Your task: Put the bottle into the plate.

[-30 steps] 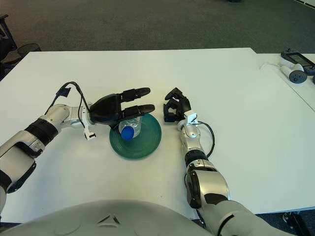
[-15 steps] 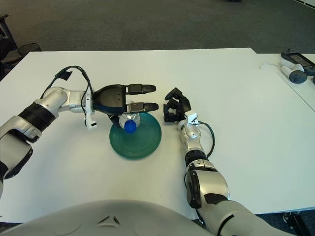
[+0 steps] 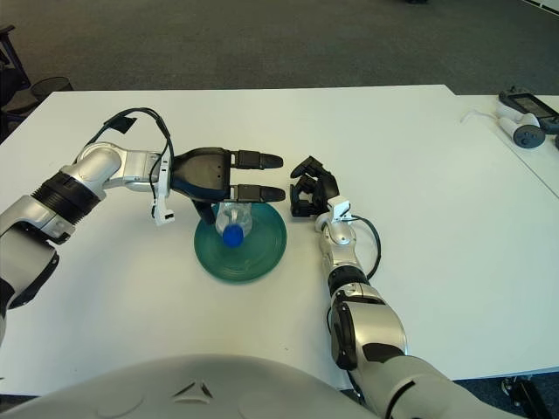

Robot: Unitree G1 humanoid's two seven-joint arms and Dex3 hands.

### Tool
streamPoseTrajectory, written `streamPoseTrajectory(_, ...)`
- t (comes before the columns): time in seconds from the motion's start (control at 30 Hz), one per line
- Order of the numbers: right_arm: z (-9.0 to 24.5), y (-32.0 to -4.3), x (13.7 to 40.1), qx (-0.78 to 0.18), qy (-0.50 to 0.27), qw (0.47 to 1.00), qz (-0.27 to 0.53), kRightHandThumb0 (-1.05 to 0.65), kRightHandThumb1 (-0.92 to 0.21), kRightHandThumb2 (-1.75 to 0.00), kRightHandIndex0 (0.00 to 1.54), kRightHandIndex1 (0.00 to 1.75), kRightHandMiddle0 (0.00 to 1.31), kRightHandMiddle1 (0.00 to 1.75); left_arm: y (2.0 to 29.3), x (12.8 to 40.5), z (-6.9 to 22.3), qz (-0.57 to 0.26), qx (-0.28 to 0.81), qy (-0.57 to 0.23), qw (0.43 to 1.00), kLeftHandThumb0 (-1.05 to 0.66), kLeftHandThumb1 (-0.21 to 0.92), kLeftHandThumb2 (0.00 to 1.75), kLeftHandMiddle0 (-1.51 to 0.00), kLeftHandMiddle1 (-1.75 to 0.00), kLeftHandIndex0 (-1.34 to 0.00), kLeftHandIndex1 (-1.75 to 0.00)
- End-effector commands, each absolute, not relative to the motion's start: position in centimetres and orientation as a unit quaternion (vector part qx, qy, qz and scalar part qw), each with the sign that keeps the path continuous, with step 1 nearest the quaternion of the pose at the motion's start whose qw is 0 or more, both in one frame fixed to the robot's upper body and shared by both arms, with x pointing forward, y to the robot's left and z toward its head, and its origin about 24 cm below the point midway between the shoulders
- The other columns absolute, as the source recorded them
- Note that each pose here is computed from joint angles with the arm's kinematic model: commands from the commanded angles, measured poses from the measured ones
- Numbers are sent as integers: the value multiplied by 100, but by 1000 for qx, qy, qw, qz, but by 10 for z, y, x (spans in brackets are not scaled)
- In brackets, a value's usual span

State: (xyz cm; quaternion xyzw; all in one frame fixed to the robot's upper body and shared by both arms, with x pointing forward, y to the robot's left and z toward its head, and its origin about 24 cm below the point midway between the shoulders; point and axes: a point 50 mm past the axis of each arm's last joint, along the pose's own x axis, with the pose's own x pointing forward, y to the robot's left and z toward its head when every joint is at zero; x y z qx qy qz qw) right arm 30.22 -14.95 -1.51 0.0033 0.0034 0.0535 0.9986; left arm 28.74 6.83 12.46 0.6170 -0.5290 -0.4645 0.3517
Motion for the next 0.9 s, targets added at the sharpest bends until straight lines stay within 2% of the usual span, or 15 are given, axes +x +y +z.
streamPoseTrajectory(0.0,-132,-139,181,58,333,941,23,-1,-20,-134,69,175,67,141,74,289,137,-460,632,-524,339,-84,78,29,0,0,-1,-5)
streamPoseTrajectory(0.13,-132,-138,181,57,334,941,24,-1,-20,-134,69,175,68,140,74,288,138,-457,634,-523,340,-79,67,47,0,0,0,-10)
streamPoseTrajectory(0.27,-131,-137,182,55,333,941,29,-1,-20,-134,69,175,69,139,75,288,138,-457,636,-523,338,-76,61,56,0,0,0,-11)
streamPoseTrajectory(0.53,-128,-133,187,65,317,944,56,-1,-19,-134,69,175,72,136,76,286,137,-459,641,-522,326,-78,57,60,0,0,0,-9)
streamPoseTrajectory(0.87,-125,-131,188,73,302,948,71,-1,-17,-134,68,175,77,131,77,285,135,-456,639,-524,330,-70,52,64,0,0,0,-1)
